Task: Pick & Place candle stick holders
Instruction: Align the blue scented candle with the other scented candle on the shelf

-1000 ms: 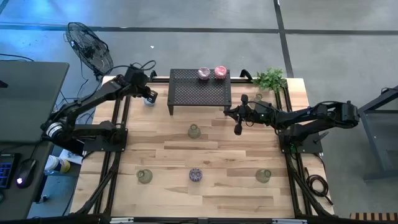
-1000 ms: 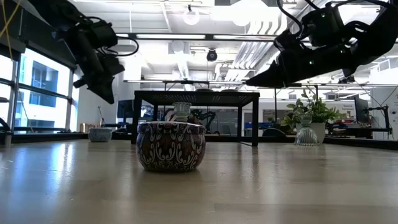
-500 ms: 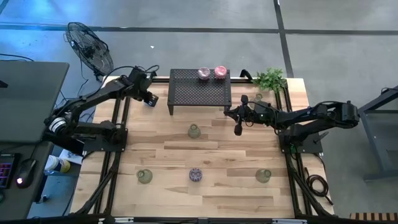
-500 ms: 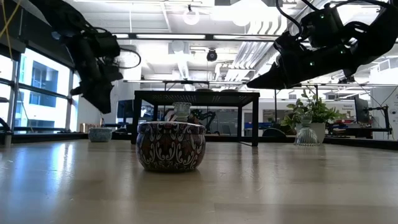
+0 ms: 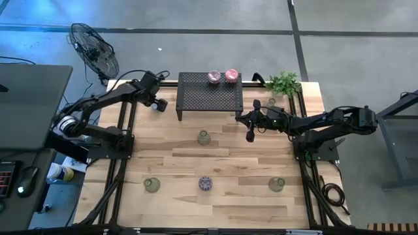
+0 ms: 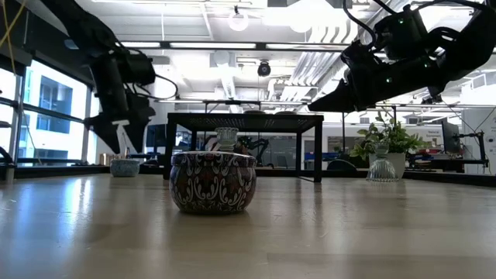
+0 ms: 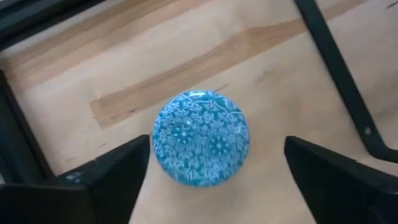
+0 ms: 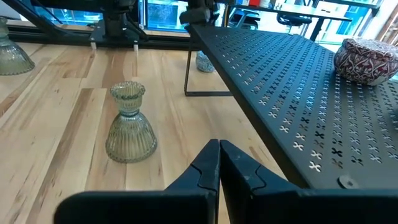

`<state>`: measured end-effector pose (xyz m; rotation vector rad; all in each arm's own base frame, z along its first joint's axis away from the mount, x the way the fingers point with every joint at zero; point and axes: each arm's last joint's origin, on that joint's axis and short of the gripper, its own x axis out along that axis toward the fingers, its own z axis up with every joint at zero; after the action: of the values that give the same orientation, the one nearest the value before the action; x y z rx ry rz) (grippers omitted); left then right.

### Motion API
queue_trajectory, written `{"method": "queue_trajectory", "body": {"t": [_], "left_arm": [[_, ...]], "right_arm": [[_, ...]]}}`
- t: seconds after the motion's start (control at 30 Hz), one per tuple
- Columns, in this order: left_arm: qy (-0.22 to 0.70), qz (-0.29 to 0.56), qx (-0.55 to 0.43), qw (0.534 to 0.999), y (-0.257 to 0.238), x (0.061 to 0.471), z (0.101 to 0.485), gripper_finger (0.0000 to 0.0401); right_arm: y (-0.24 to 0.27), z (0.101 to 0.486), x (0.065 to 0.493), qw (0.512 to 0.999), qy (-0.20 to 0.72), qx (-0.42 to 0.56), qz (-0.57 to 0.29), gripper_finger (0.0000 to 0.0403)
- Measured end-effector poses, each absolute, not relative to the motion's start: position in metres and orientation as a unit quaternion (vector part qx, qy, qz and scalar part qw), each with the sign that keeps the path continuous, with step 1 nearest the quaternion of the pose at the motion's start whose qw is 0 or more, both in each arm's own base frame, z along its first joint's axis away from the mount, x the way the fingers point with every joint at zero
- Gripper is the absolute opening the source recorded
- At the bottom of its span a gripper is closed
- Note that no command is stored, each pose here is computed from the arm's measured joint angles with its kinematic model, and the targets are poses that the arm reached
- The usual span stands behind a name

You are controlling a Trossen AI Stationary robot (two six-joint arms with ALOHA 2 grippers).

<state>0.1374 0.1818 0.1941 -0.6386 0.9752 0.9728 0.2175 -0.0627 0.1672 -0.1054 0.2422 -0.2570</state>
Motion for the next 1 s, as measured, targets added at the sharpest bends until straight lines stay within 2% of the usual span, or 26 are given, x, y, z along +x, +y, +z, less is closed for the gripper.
{"method": "queue_trajectory", "body": {"t": [0.13, 0.37, 0.6, 0.87, 1.0], "left_arm": [[0.452, 0.442, -0.291, 0.718, 0.188, 0.142, 0.184, 0.0394], [0.477, 0.454, -0.282, 0.698, 0.194, 0.145, 0.170, 0.0391], [0.498, 0.446, -0.281, 0.688, 0.196, 0.146, 0.160, 0.0355], [0.499, 0.447, -0.280, 0.688, 0.197, 0.147, 0.160, 0.0291], [0.517, 0.442, -0.286, 0.675, 0.197, 0.147, 0.169, 0.0284]], "right_arm": [[-0.063, 0.167, 0.217, 0.983, 0.122, -0.052, -0.128, 0.0001], [-0.063, 0.166, 0.217, 0.982, 0.126, -0.052, -0.127, 0.0001], [-0.063, 0.164, 0.216, 0.979, 0.138, -0.052, -0.140, 0.0001], [-0.064, 0.162, 0.216, 0.975, 0.150, -0.053, -0.155, 0.0001], [-0.064, 0.162, 0.216, 0.975, 0.152, -0.051, -0.154, 0.0002]]}}
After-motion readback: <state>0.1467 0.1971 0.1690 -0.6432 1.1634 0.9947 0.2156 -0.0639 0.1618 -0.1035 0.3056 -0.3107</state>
